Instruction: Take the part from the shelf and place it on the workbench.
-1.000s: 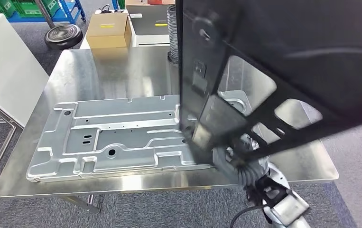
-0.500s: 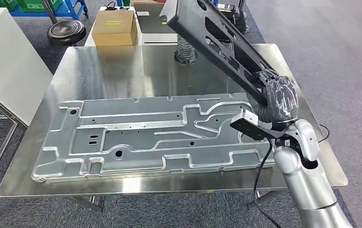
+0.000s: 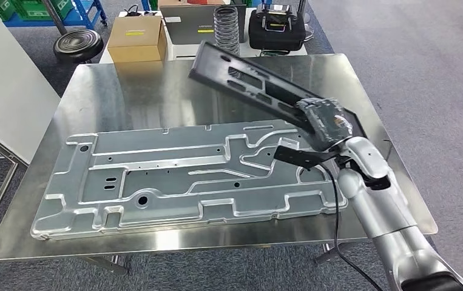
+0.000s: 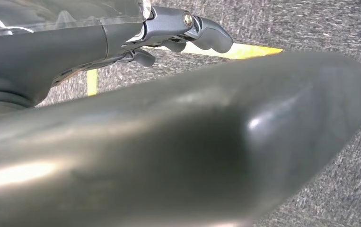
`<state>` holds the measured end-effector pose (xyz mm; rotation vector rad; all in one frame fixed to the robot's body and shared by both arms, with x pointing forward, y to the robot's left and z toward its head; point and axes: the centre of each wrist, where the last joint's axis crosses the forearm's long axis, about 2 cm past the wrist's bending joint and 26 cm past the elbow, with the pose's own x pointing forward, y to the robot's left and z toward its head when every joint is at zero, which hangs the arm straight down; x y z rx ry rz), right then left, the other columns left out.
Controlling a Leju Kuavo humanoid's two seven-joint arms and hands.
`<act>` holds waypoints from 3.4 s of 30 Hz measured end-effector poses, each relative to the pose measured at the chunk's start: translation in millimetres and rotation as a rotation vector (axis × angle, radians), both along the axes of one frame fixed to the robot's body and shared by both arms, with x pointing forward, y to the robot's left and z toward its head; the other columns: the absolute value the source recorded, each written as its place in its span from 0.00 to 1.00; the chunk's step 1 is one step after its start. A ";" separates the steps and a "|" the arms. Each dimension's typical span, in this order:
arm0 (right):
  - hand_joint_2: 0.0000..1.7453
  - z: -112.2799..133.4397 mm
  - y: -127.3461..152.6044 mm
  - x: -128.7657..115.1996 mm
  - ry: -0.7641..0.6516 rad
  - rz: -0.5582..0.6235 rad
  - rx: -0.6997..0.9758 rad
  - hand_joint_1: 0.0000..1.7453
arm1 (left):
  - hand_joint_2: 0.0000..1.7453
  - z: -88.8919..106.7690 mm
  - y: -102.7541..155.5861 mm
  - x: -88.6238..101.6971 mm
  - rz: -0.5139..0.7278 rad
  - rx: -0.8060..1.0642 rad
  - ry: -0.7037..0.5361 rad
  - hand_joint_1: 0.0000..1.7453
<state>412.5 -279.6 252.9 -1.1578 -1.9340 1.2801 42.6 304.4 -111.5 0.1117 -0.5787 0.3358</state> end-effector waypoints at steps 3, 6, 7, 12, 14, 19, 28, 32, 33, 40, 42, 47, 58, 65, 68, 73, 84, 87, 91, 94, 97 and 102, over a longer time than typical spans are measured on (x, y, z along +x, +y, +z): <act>1.00 -9.3 30.3 11.3 0.075 0.091 -0.042 1.00 | 0.00 0.2 -0.1 1.6 0.000 0.000 -0.005 0.00; 1.00 -8.4 57.8 18.7 0.148 0.189 -0.073 1.00 | 0.00 0.2 -0.8 2.2 0.001 0.000 -0.012 0.00; 1.00 -6.1 66.9 20.9 0.175 0.222 -0.083 1.00 | 0.00 0.2 -0.9 2.4 0.000 0.001 -0.013 0.00; 1.00 -7.6 107.8 20.9 0.286 0.348 -0.142 1.00 | 0.00 0.3 -1.0 2.4 -0.005 0.001 -0.014 0.00; 1.00 -3.3 118.9 21.3 0.291 0.376 -0.162 1.00 | 0.00 0.2 -2.4 2.1 -0.005 -0.002 -0.015 0.00; 1.00 8.8 147.6 21.0 0.317 0.444 -0.205 1.00 | 0.00 0.0 -5.4 0.9 -0.004 -0.007 -0.020 0.00; 1.00 -1.5 169.1 17.7 0.404 0.487 -0.262 1.00 | 0.00 -0.4 -6.5 -2.3 -0.013 -0.011 -0.060 0.00; 1.00 -8.4 169.9 20.0 0.447 0.470 -0.312 1.00 | 0.00 -0.2 -7.4 -1.1 -0.018 -0.018 -0.087 0.00; 1.00 -10.7 169.4 20.5 0.459 0.463 -0.328 1.00 | 0.00 -0.3 -7.5 -1.2 -0.019 -0.020 -0.092 0.00; 1.00 -21.9 160.6 27.0 0.549 0.400 -0.434 1.00 | 0.00 -0.2 -6.7 -0.3 -0.035 -0.018 -0.121 0.00; 1.00 -23.6 158.0 28.7 0.558 0.388 -0.451 1.00 | 0.00 -0.2 -6.5 -0.7 -0.039 -0.016 -0.124 0.00; 0.00 -23.2 156.7 31.8 0.565 0.377 -0.481 0.00 | 1.00 -0.1 -8.9 0.0 -0.044 -0.021 -0.139 0.00; 0.00 -36.6 154.1 29.4 0.690 0.424 -0.407 0.00 | 0.00 -0.3 -4.9 -1.9 -0.052 0.001 -0.139 0.00; 0.00 -27.4 148.3 33.8 0.844 0.594 -0.034 0.00 | 0.00 -0.2 -3.9 -1.3 -0.060 0.005 -0.144 0.00; 0.00 -17.5 142.8 36.1 0.821 0.694 0.208 0.00 | 0.00 -0.2 -4.2 -0.7 -0.056 0.004 -0.148 0.00; 0.00 -23.2 120.8 22.9 0.667 0.850 0.677 0.00 | 0.00 -0.4 -4.1 -2.7 -0.027 0.001 -0.151 0.00; 0.00 -26.4 42.0 -54.0 0.247 1.021 1.175 0.00 | 0.00 -1.2 -2.5 -11.1 0.029 0.025 -0.144 0.00; 0.00 -23.9 25.2 -75.9 0.162 1.034 1.220 0.00 | 0.00 -1.2 -1.8 -11.6 0.035 0.029 -0.147 0.00; 0.00 -14.0 11.4 -95.7 0.075 1.079 1.249 0.00 | 0.00 -1.0 -0.1 -9.4 0.044 0.031 -0.160 0.00; 0.00 -5.5 0.5 -118.1 -0.033 1.113 1.283 0.00 | 0.00 -1.0 0.3 -9.2 0.056 0.032 -0.171 0.00; 0.00 -1.5 -13.6 -140.6 -0.148 1.070 1.299 0.00 | 0.00 -1.1 0.5 -10.9 0.058 0.032 -0.171 0.00; 0.00 -7.7 -28.0 -166.8 -0.238 0.967 1.327 0.00 | 0.00 -1.0 2.4 -10.4 0.051 0.035 -0.171 0.00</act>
